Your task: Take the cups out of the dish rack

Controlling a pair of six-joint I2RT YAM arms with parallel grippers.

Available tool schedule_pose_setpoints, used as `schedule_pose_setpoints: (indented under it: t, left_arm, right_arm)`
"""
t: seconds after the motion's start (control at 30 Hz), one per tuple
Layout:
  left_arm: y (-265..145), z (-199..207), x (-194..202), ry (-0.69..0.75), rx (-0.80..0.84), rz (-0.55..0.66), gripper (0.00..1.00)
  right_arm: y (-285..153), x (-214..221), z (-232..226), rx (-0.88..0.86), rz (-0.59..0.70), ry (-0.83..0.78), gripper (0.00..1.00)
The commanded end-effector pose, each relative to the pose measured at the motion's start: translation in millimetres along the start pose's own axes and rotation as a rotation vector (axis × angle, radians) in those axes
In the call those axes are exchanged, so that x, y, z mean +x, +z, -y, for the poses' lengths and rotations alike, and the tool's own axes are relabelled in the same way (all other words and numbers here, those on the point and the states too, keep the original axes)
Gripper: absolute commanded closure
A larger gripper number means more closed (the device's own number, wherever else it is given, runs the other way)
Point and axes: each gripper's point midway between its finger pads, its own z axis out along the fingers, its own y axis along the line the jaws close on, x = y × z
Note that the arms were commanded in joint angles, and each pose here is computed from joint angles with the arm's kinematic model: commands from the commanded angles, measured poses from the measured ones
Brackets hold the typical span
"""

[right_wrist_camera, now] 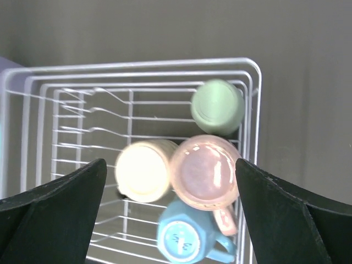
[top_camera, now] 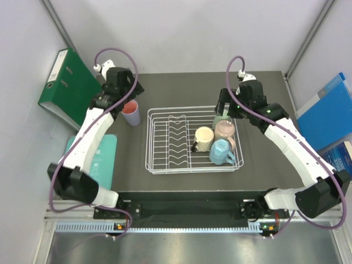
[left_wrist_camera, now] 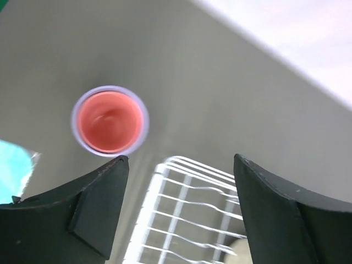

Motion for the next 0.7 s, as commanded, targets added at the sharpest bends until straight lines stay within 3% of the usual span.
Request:
schedule_pose_setpoints:
  t: [0.0,0.2,0.33,0.67]
  left_arm:
    - [-41,54,-15,-0.030,0.196,0.116,0.18]
    - [-76,87,51,0.106,0.254,-0.001,0.18]
    - [-84,75,93,0.129,0.257,-0.068,0.18]
    - [-103,56,98,0.147,0.256,-0.065,0.19]
  right_arm:
    - [18,17,17,0.092,-0.055,-0.084,0.00]
    - [41,8,18,0.147,-0.062,-0.133,0.00]
    - [58,12,20,0.177,-0.090,-0.146,0.00]
    - [99,30,25,0.208,-0.126,-0.141,0.00]
